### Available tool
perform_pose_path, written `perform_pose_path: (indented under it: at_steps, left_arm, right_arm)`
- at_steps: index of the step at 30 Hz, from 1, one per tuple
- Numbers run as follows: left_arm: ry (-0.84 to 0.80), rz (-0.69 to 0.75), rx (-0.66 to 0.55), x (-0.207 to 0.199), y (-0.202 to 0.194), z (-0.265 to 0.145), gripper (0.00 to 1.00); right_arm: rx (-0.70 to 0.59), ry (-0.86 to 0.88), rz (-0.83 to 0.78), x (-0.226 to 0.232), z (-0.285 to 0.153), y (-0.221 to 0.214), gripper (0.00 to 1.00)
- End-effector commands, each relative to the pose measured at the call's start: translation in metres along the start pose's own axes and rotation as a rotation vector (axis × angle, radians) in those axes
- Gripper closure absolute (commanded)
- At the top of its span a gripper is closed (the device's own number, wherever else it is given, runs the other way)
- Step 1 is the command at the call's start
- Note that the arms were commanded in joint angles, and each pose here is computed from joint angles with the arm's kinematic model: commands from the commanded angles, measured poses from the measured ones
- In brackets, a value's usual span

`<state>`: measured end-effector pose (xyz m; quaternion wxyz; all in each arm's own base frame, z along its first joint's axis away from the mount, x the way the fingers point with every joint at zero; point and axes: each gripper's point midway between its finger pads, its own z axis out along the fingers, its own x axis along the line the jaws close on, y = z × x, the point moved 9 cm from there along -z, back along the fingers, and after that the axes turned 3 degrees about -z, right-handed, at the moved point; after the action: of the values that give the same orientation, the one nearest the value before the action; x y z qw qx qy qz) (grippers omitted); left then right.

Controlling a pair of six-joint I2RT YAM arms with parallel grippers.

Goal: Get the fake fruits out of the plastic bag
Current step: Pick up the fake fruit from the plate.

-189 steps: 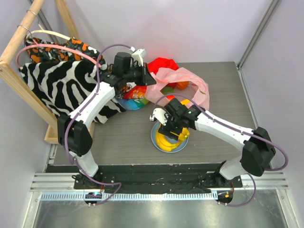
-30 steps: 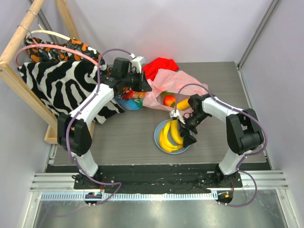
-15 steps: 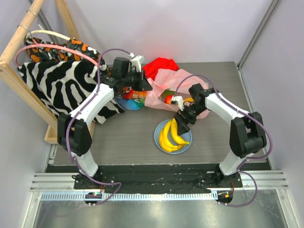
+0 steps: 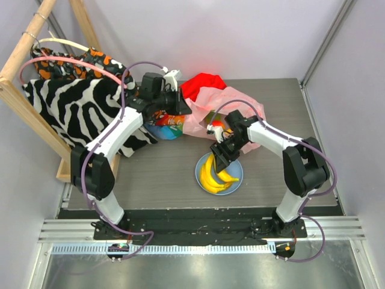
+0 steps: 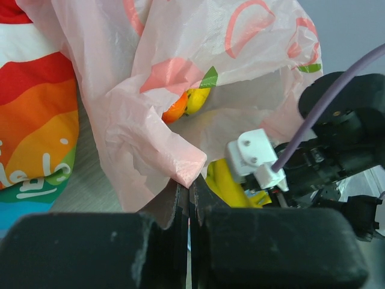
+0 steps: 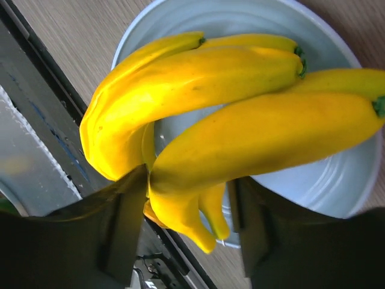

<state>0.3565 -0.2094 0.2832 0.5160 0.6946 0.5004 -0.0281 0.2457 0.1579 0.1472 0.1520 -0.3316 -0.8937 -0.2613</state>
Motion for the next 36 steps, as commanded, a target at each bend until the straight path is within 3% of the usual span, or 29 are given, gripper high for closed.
perform_pose_path:
  at_steps: [1, 2, 4, 6, 16, 20, 24, 36]
  left_arm:
    - [-0.016, 0.051, -0.074, -0.014, 0.011, -0.017, 0.98]
    - [-0.016, 0.052, -0.074, -0.014, 0.011, -0.018, 0.98]
    - [-0.016, 0.058, -0.078, -0.015, 0.012, -0.019, 0.98]
    - [-0.016, 0.063, -0.08, -0.015, 0.013, -0.019, 0.98]
    - [-0.022, 0.064, -0.085, -0.015, 0.019, -0.013, 0.98]
    - [-0.029, 0.063, -0.089, -0.016, 0.022, -0.013, 0.98]
    - [-0.034, 0.055, -0.081, -0.014, 0.02, -0.01, 0.98]
    - [-0.037, 0.05, -0.083, -0.013, 0.02, -0.007, 0.98]
  right_arm:
    - [-0.047, 0.004, -0.01, 0.004, 0.005, 0.025, 0.45]
    - [-0.045, -0.003, -0.008, 0.004, 0.007, 0.027, 0.5]
    - [-0.047, -0.035, 0.009, 0.002, 0.007, 0.031, 0.7]
    - [-0.05, -0.038, 0.024, 0.002, 0.007, 0.033, 0.79]
    - [-0.053, -0.109, 0.0, -0.002, 0.012, 0.035, 0.82]
    - [-0.062, -0.165, -0.082, -0.003, -0.002, 0.049, 0.83]
    - [-0.029, -0.22, -0.141, -0.005, -0.014, 0.051, 0.87]
    - [0.042, -0.282, -0.154, -0.014, -0.007, 0.034, 0.87]
